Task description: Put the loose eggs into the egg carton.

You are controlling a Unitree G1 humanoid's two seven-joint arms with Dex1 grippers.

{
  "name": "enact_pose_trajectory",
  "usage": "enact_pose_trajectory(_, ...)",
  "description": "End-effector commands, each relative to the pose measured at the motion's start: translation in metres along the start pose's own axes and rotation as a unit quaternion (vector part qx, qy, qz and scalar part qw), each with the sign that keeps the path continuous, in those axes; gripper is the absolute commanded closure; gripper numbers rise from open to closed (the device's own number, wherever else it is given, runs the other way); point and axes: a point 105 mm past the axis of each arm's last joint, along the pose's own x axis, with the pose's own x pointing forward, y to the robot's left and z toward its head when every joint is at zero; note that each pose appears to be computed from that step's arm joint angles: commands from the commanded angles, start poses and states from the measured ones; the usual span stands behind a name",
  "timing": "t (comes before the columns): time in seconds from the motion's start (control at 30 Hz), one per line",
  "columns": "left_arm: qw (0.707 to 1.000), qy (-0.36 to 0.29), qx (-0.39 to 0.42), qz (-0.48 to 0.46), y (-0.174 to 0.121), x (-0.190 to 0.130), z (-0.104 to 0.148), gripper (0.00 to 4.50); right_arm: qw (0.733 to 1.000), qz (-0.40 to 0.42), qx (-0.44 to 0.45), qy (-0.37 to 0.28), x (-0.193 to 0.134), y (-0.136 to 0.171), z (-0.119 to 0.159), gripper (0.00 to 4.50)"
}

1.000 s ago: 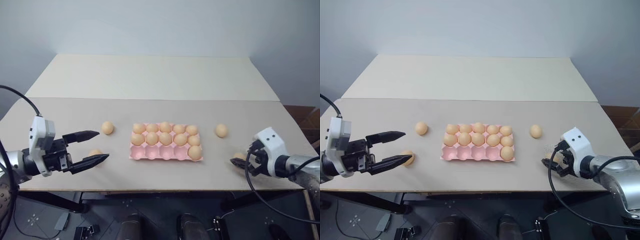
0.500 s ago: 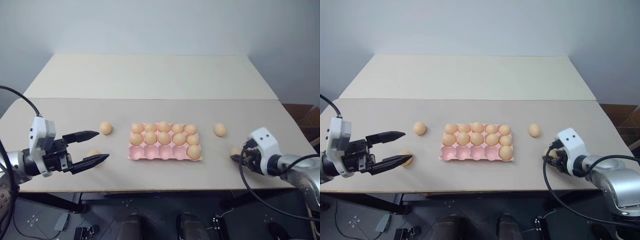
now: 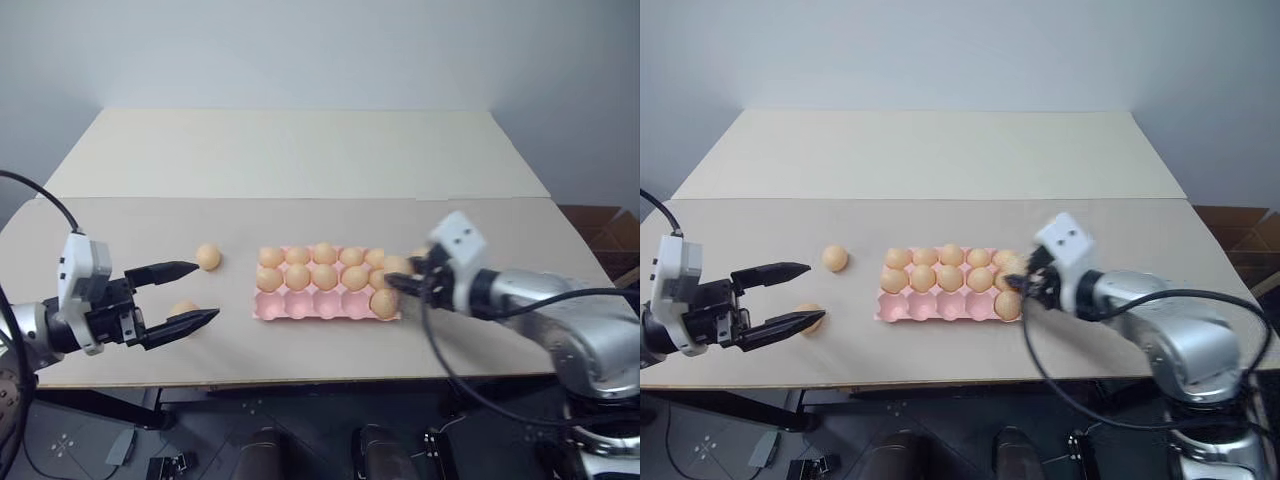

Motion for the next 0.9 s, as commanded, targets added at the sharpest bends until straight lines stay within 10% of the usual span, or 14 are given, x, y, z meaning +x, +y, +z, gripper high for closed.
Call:
enact_pose_trajectory(0.03, 1.0, -0.005, 0.024, 0.002, -0.003, 0.001, 0.009, 0.0, 1.0, -0.005, -0.022, -0.002, 0.01, 0.004, 0.002, 2.3)
enact_pose_trajectory(0.23, 1.0, 0.002, 0.024, 0.006, -0.005, -0.002, 0.007, 0.0, 1.0, -0.001, -0.025, 0.01, 0.019, 0.007, -0.003, 1.7)
enact_pose_trajectory(0.4, 1.0, 0.002, 0.025, 0.005, -0.005, -0.003, 0.008, 0.0, 0.999, -0.008, -0.036, -0.023, -0.001, 0.002, 0.016, 0.02)
enact_pose_trajectory(0.9, 0.998, 0.04, 0.012, 0.039, 0.018, -0.041, -0.011, 0.0, 0.991, -0.108, -0.077, -0.001, -0.118, -0.072, -0.022, 0.02)
